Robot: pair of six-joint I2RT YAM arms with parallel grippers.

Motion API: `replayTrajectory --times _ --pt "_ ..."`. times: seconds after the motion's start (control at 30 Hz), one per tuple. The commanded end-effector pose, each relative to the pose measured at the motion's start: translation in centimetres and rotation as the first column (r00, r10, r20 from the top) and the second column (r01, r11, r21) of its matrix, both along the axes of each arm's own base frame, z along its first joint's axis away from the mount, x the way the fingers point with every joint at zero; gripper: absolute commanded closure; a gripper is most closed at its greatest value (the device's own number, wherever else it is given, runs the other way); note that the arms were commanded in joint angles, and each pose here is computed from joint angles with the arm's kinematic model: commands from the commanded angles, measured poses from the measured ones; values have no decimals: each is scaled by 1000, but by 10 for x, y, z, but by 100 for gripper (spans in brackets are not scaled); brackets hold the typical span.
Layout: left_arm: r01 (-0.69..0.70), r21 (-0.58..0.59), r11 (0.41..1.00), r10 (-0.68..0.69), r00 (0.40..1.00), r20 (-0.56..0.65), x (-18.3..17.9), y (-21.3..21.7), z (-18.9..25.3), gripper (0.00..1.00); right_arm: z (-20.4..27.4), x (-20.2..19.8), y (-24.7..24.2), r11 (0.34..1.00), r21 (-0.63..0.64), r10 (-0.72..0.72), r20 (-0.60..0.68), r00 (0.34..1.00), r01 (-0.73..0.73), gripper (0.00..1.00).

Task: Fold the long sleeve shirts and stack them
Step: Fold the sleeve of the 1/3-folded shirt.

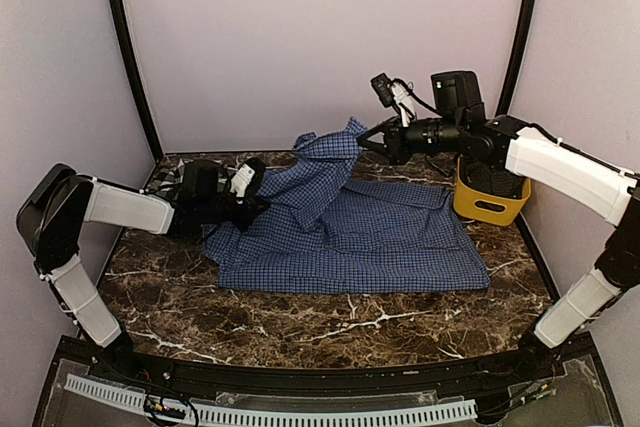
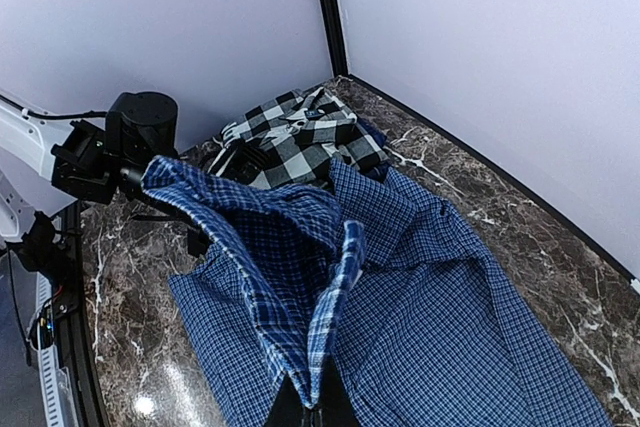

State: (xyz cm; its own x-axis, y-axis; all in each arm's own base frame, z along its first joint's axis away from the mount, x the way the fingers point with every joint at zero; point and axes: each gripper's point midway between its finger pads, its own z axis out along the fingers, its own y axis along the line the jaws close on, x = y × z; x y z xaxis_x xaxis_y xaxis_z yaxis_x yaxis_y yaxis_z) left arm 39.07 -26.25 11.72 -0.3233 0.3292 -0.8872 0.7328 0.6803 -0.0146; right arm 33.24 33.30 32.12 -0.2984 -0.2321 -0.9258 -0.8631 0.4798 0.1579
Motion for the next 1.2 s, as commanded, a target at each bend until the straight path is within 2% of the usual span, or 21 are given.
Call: replayTrajectory --times 0.0,0.33,0.5,0.63,0.87,0.93,1.17 --pt "-80 -12 997 80 996 35 2 18 17 100 13 11 1 1000 6 -9 58 998 8 100" --pt "-151 -42 988 154 985 79 14 28 30 100 21 21 1 1000 2 -31 110 993 31 100" --pt "-105 -62 993 109 991 71 21 16 33 96 25 22 -1 999 -1 -41 125 991 42 100" --pt "-84 -52 995 86 996 33 23 10 18 92 22 17 -2 1000 -4 -22 120 993 22 100" --pt "-25 -20 999 26 999 29 3 12 1 90 -13 -4 -7 999 -26 28 55 998 -27 100" --pt "13 -10 1000 -12 1000 17 -7 11 -6 87 -33 -15 -9 998 -30 51 12 999 -51 100" --pt "119 -33 992 -121 992 -42 -41 7 -21 63 -76 -58 -17 989 23 147 -78 986 -146 100"
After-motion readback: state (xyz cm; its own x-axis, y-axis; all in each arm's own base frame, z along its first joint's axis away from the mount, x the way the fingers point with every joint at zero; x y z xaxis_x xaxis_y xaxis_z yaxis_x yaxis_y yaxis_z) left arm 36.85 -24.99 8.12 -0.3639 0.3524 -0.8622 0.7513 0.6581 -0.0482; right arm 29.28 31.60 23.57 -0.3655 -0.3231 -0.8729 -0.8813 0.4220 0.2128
